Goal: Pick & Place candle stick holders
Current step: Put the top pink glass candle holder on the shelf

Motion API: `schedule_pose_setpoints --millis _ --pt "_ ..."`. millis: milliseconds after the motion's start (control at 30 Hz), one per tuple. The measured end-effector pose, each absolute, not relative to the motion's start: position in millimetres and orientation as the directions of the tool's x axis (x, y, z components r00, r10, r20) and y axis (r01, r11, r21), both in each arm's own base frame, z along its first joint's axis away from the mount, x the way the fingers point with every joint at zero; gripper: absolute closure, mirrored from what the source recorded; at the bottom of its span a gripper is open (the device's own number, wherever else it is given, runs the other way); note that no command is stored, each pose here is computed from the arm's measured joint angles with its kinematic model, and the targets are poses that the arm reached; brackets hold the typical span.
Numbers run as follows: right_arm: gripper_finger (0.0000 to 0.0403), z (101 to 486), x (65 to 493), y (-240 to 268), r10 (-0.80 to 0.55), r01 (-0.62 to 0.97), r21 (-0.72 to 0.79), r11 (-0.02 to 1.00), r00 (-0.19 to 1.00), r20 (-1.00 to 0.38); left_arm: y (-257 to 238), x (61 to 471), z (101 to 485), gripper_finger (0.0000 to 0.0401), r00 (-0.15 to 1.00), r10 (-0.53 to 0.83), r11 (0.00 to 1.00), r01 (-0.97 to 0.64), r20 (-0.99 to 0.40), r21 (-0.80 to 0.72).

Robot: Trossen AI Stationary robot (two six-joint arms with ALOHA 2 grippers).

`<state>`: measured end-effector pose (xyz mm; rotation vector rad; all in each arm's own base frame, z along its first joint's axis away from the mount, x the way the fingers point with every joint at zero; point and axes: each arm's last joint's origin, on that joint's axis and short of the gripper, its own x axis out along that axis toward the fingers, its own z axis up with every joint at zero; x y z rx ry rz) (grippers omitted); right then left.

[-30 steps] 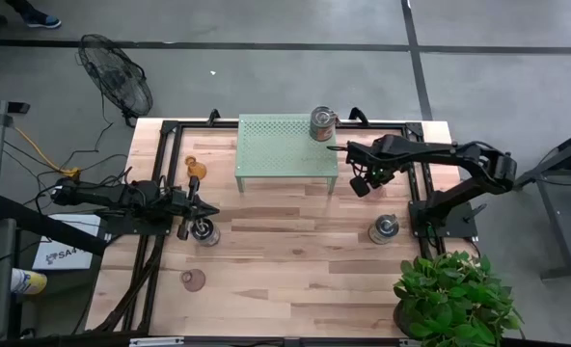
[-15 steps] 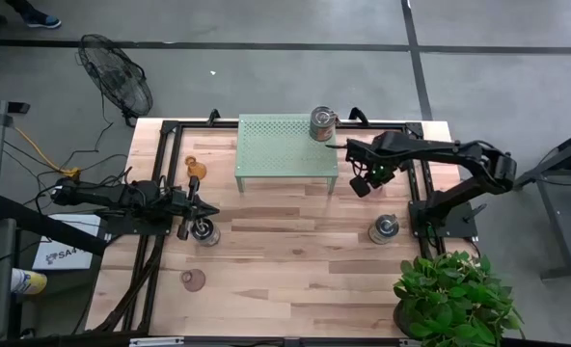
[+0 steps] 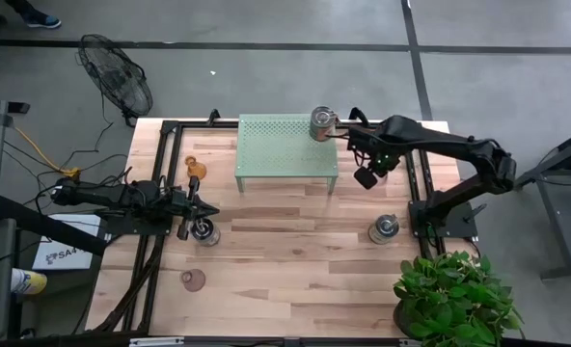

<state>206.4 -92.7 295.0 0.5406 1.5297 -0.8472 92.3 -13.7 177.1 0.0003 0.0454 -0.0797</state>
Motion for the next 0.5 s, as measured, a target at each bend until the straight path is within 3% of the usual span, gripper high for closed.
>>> schedule_pose_setpoints --millis 500 --pt "0.0376 355.9 232.9 -87.3 -0.176 0.651 -0.104 0.752 0.047 -0.983 -13.7 92.3 177.1 0.0400 0.996 -0.080 0.997 0.080 -0.045 -0.001"
